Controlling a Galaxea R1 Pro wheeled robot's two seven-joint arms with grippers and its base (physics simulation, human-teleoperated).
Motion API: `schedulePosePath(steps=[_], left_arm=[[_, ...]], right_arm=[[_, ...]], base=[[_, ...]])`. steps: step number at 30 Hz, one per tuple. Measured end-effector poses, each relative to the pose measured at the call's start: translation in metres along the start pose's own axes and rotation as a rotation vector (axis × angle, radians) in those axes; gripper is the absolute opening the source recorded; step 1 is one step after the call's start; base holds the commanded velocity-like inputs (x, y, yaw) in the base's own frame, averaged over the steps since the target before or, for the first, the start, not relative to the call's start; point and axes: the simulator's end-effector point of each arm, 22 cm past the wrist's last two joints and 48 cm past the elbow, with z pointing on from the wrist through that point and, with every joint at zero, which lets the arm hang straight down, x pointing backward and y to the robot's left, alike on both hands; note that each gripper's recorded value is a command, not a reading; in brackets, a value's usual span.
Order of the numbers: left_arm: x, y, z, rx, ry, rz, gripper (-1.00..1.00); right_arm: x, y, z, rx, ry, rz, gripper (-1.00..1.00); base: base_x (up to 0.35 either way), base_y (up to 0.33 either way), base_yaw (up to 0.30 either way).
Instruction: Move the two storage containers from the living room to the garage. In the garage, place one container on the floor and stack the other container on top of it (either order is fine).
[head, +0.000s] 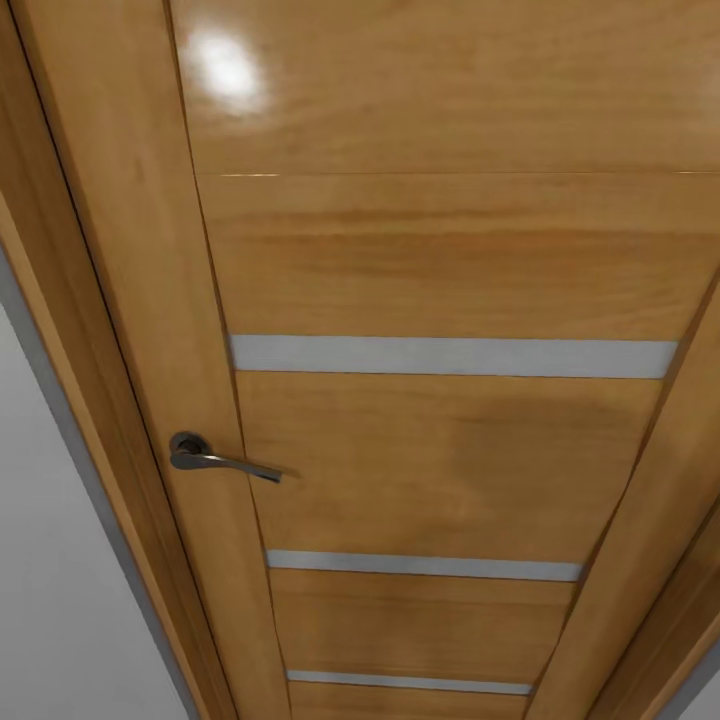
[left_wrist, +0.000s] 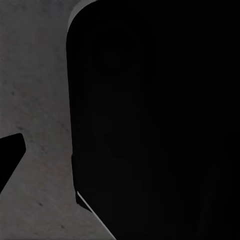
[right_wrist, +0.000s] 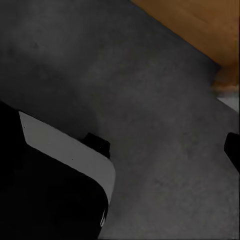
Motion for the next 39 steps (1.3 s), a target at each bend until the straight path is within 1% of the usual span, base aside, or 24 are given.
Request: schedulePosePath(steps=[2,4,5,7,8,11,14,17,21,24,26,28,31,34,37,39], left_arm=[[0.0,0.0,0.0,0.0,0.0,0.0,1.0],[0.0,0.0,0.0,0.0,0.0,0.0,1.0],[0.0,0.0,0.0,0.0,0.0,0.0,1.0],[0.0,0.0,0.0,0.0,0.0,0.0,1.0],[0.0,0.0,0.0,0.0,0.0,0.001,1.0],[0.0,0.0,0.0,0.0,0.0,0.0,1.0],[0.0,0.0,0.0,0.0,0.0,0.0,1.0],[0.0,0.0,0.0,0.0,0.0,0.001,1.0],[0.0,0.0,0.0,0.0,0.0,0.001,1.0],[0.0,0.0,0.0,0.0,0.0,0.001,1.0],[0.0,0.0,0.0,0.0,0.0,0.001,1.0],[0.0,0.0,0.0,0.0,0.0,0.001,1.0],[0.0,0.0,0.0,0.0,0.0,0.001,1.0],[0.0,0.0,0.0,0.0,0.0,0.001,1.0],[0.0,0.0,0.0,0.0,0.0,0.001,1.0],[0.0,0.0,0.0,0.0,0.0,0.001,1.0]], right_arm=[[-0.027,-0.022,0.0,0.053,-0.064,0.002,1.0],[-0.047,-0.045,-0.003,0.094,-0.113,-0.001,1.0],[-0.051,-0.051,-0.004,0.103,-0.124,-0.002,1.0],[-0.068,-0.072,-0.008,0.132,-0.17,-0.009,1.0],[-0.073,-0.076,-0.01,0.138,-0.182,-0.011,1.0],[-0.101,-0.1,-0.019,0.169,-0.251,-0.021,1.0],[-0.119,-0.118,-0.028,0.2,-0.299,-0.028,1.0],[-0.134,-0.126,-0.034,0.216,-0.331,-0.029,1.0],[-0.143,-0.129,-0.038,0.224,-0.336,-0.031,1.0],[-0.155,-0.129,-0.042,0.227,-0.357,-0.036,1.0],[-0.166,-0.129,-0.047,0.231,-0.379,-0.046,1.0],[-0.179,-0.129,-0.052,0.24,-0.405,-0.069,1.0],[-0.192,-0.13,-0.058,0.254,-0.423,-0.088,1.0],[-0.211,-0.13,-0.068,0.266,-0.449,-0.096,1.0],[-0.238,-0.129,-0.084,0.271,-0.49,-0.094,1.0],[-0.258,-0.127,-0.098,0.273,-0.519,-0.092,1.0]], base=[[0.0,0.0,0.0],[0.0,0.0,0.0],[0.0,0.0,0.0],[0.0,0.0,0.0],[0.0,0.0,0.0],[0.0,0.0,0.0],[0.0,0.0,0.0],[0.0,0.0,0.0],[0.0,0.0,0.0],[0.0,0.0,0.0],[0.0,0.0,0.0],[0.0,0.0,0.0],[0.0,0.0,0.0],[0.0,0.0,0.0],[0.0,0.0,0.0],[0.0,0.0,0.0]])
